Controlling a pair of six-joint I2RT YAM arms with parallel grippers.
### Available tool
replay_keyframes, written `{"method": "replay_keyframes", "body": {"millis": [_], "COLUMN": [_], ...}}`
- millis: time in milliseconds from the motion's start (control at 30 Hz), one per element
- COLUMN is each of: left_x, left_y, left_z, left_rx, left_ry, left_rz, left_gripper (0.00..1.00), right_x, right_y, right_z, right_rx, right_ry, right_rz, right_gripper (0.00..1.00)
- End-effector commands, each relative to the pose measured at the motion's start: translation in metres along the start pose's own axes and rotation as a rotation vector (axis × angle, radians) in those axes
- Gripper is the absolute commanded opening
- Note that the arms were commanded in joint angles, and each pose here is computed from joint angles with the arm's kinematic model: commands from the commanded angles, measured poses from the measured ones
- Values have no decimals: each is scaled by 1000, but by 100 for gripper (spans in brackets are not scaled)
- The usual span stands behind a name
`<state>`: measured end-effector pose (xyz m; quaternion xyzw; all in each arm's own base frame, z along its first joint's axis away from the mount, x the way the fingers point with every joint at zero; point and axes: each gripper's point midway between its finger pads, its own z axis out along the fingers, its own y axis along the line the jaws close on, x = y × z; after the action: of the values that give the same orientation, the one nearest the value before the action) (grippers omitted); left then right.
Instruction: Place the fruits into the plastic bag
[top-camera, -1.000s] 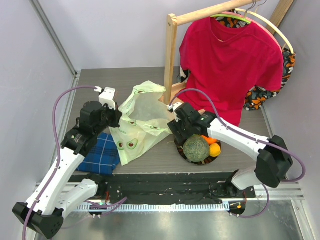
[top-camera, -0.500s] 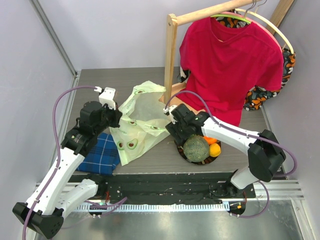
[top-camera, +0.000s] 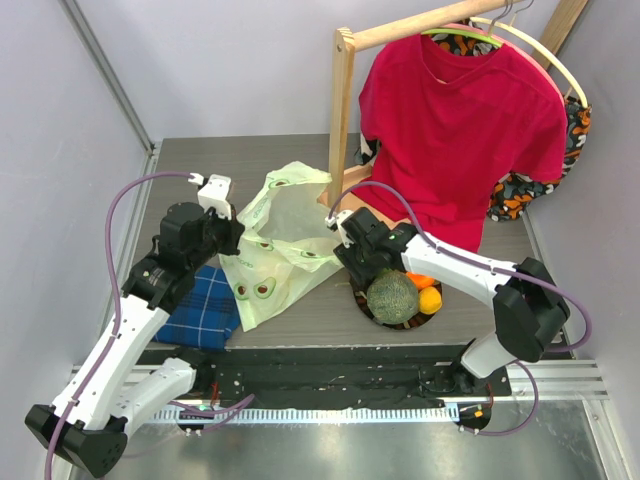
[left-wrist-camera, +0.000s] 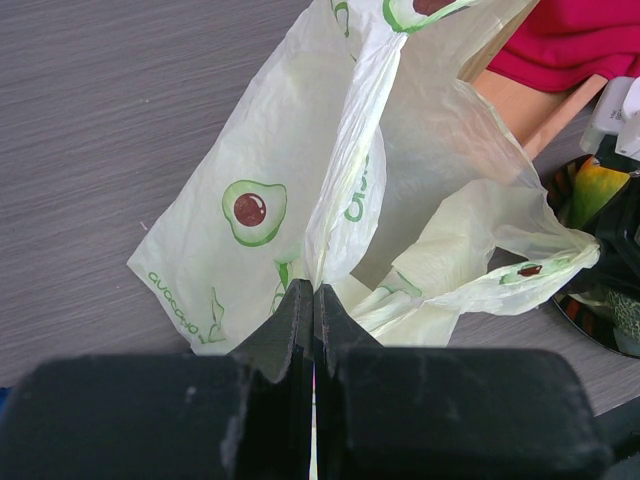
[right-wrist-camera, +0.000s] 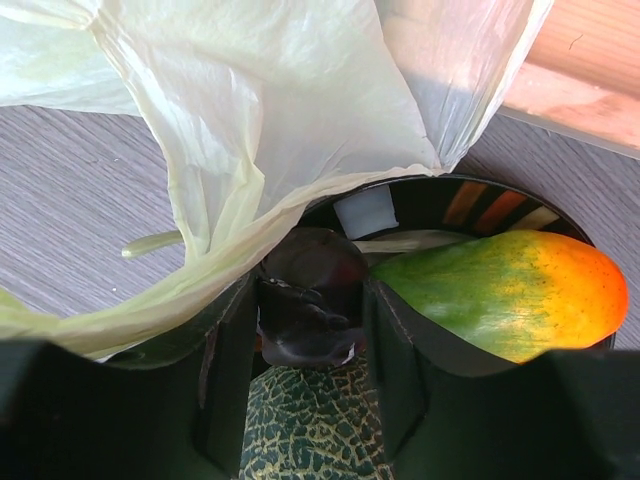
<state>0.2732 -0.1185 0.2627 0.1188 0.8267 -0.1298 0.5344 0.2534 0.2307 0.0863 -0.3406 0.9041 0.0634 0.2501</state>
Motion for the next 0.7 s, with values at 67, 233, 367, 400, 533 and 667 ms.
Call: {"method": "replay_keyframes", "body": {"millis": [67,233,367,400,533,667], "left_x": [-10,-11,-11,-11,-11,-12], "left_y": [-1,0,0,0,0,-1], "left_z": [0,-1,-1,-2,-1,-1], "left_rx": [1,0,1,-1,1,2], "left_ry": [-38,-42,-45,-45,-45,-47], "left_rz": [-8,-8,-8,-8,-8,-8], "left_gripper": [0,0,0,0,0,0], "right_x": [-31,-41,-41,-41,-35,-27], "right_y": [7,7,6,5,3,-2], "right_z": [-23,-35,-40,-43,-46,-39], "right_rx": [-43,-50,-43,-36,-28,4], "right_ry": [-137,-191,-203,-210,-210,-184], "right_rz": [6,22,28,31,41,40], "right_gripper": [35,24,23,22,26,46]}}
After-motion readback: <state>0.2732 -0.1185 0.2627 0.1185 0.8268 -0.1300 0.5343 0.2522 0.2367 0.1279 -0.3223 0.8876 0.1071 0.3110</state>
